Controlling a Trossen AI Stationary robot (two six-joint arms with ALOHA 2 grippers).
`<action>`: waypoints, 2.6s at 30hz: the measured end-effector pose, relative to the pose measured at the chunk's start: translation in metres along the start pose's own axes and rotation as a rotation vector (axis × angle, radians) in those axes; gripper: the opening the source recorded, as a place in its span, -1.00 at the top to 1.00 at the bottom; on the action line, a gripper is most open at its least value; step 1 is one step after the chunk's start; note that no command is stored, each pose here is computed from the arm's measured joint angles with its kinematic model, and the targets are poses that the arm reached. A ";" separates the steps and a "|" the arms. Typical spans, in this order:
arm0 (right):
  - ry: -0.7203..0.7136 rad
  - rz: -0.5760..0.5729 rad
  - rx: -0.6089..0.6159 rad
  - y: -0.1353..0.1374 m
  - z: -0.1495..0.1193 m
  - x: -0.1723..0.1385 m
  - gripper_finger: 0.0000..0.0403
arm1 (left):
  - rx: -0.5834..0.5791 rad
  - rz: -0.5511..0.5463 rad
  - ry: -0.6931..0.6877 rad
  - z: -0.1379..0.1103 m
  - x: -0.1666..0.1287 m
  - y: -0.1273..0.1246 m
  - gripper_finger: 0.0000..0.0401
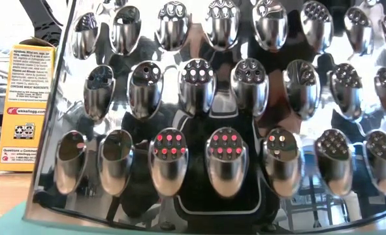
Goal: Pick & Place Kitchen Items
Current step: Put the purple cereal box into the pink bin, then put the small red food coloring bottle into the red bin
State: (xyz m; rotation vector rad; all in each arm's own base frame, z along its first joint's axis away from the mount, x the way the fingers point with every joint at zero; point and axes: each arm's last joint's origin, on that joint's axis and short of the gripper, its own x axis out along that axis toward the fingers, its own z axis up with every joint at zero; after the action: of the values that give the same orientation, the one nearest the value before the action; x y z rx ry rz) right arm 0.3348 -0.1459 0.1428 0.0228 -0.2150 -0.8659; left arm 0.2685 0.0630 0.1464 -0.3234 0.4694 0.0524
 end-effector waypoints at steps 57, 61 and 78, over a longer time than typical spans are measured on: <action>0.214 0.469 -0.236 0.086 0.049 -0.065 0.50 | 0.370 0.285 0.128 -0.046 0.046 0.013 0.13; 0.218 0.469 -0.238 0.086 0.048 -0.065 0.50 | 0.370 0.279 0.121 -0.043 0.052 0.013 0.14; 0.227 0.470 -0.242 0.086 0.047 -0.065 0.50 | 0.416 0.191 0.233 -0.047 0.050 0.011 0.77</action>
State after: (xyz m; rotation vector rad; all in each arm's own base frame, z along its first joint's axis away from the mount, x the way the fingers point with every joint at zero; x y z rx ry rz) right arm 0.3496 -0.0376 0.1866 -0.1503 0.0980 -0.4109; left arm 0.2910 0.0574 0.0813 0.1266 0.7260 0.1019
